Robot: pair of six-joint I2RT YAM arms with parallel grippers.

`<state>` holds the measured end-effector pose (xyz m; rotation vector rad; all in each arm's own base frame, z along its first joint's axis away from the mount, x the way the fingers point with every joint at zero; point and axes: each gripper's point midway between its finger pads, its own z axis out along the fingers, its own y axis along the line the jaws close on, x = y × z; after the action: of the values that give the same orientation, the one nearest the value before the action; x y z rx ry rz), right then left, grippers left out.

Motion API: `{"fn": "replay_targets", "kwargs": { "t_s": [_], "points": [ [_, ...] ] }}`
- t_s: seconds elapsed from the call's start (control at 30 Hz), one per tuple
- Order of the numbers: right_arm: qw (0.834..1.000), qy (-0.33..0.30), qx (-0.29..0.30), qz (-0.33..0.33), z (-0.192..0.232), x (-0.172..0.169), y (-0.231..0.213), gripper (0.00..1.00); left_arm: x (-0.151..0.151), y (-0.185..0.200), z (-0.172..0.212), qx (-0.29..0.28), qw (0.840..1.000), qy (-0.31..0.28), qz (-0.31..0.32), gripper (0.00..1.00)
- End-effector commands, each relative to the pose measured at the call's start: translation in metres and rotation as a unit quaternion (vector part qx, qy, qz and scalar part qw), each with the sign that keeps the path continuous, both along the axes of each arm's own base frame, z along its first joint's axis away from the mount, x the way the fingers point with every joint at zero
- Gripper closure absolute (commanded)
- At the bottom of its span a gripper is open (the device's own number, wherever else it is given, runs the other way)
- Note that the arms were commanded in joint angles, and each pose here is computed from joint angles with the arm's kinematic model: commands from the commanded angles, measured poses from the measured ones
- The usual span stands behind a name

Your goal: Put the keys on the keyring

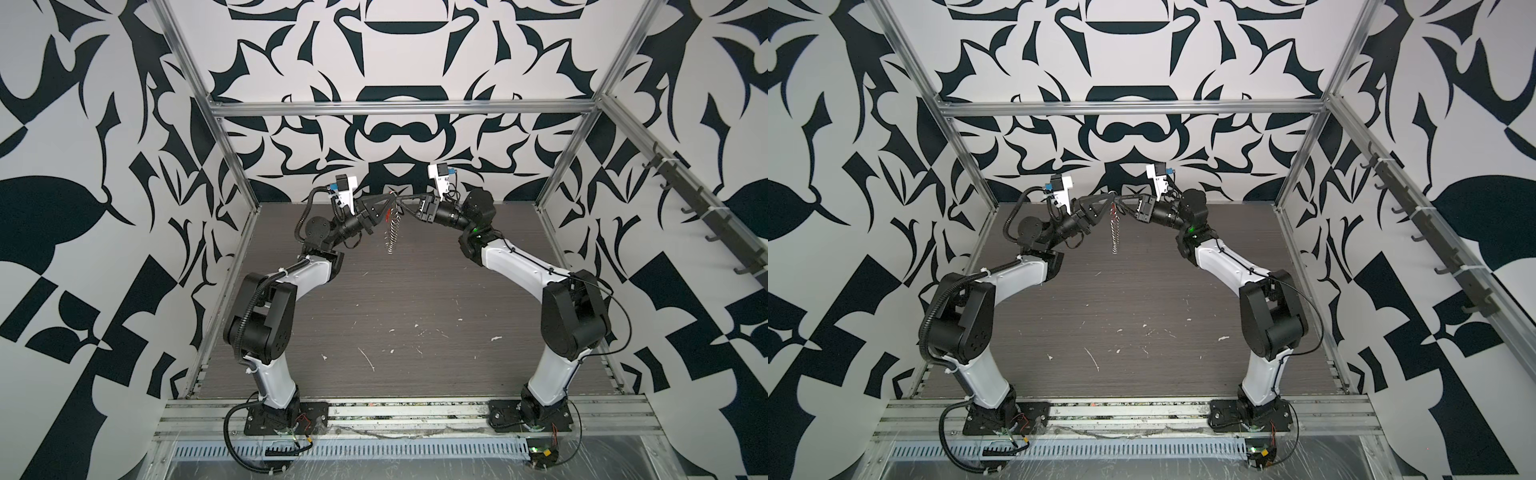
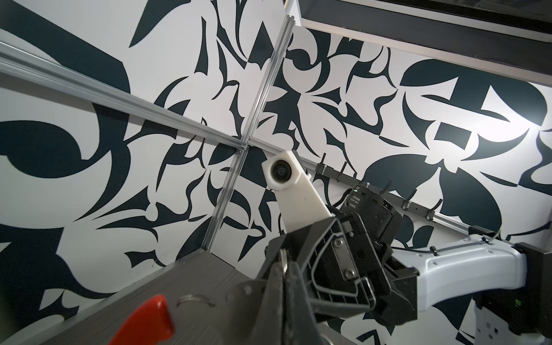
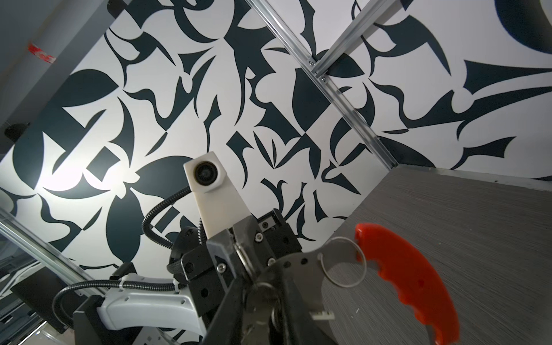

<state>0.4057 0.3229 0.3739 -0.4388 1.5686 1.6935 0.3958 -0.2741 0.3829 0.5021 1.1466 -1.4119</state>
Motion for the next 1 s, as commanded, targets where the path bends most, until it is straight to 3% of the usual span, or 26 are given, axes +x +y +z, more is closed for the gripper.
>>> {"fn": "replay_targets", "kwargs": {
  "t_s": [0.0,0.97],
  "points": [
    [0.998,-0.057,0.025,0.010,0.035,-0.016,-0.005,0.78,-0.017,0.008,0.037,-0.025,0.998,-0.059,-0.001,1.00],
    [0.998,-0.025,0.047,0.016,0.020,-0.011,-0.013,0.80,-0.020,0.011,0.054,-0.036,0.997,-0.072,-0.001,1.00]
  ]
}}
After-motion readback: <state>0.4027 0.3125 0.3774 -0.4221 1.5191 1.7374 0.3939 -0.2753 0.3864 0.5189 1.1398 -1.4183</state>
